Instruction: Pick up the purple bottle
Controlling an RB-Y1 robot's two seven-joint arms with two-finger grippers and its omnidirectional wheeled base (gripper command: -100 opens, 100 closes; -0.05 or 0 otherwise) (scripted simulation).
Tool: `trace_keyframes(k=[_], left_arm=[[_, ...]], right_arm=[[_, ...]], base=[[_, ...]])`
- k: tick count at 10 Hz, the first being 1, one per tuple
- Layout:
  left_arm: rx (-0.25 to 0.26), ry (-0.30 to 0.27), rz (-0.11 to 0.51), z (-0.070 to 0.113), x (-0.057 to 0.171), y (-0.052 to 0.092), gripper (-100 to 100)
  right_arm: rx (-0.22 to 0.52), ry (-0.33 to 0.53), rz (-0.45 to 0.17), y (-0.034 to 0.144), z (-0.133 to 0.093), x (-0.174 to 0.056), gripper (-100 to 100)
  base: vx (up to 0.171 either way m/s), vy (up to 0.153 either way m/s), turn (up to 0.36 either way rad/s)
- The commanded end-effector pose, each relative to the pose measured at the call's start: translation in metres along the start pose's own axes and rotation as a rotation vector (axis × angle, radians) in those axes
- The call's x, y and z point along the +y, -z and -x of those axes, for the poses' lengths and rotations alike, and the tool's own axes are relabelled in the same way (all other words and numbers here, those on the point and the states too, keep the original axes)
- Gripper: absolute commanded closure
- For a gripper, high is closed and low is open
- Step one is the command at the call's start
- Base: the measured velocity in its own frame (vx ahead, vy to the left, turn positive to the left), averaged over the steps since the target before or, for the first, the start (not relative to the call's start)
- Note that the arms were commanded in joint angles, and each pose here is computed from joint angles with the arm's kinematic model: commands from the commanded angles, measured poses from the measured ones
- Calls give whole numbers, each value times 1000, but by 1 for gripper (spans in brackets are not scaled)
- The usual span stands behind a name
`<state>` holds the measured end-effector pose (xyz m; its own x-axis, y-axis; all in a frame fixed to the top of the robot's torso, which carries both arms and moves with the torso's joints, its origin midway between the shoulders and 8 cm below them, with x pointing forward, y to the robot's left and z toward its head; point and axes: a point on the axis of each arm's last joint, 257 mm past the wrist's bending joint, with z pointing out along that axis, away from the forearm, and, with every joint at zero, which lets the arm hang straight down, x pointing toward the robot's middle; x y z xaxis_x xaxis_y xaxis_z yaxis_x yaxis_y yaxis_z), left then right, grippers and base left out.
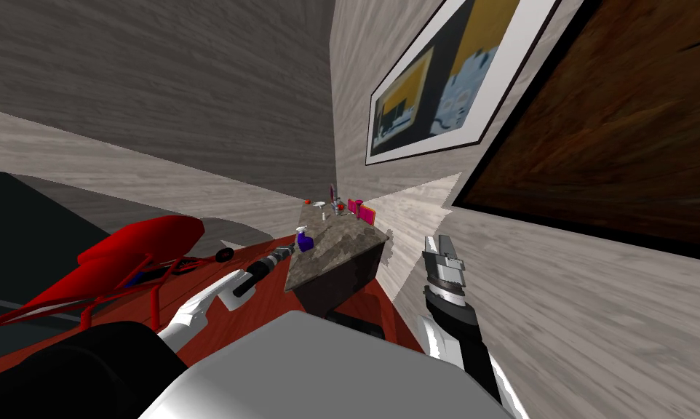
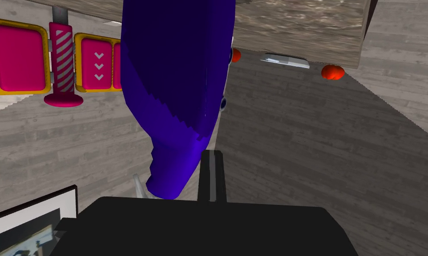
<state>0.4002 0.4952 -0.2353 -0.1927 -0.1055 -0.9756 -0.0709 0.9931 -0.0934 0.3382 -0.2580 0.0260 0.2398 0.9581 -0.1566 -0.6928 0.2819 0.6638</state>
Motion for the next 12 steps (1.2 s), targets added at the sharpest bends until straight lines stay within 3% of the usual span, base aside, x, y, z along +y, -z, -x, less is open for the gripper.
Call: trace_keyframes(k=[1,2,4,12], left_arm=[[0,0,0,0,0,0,100],[0,0,0,0,0,0,100],[6,-7,6,-2,1,0,-100],[78,-83,79,-22,14,1,-100]], right_arm=[[0,0,0,0,0,0,0],[0,0,0,0,0,0,0],[0,0,0,0,0,0,0],[0,0,0,0,0,0,0]], base=[[0,0,0],[0,0,0],[-34,-27,16],[-130,-129,69]])
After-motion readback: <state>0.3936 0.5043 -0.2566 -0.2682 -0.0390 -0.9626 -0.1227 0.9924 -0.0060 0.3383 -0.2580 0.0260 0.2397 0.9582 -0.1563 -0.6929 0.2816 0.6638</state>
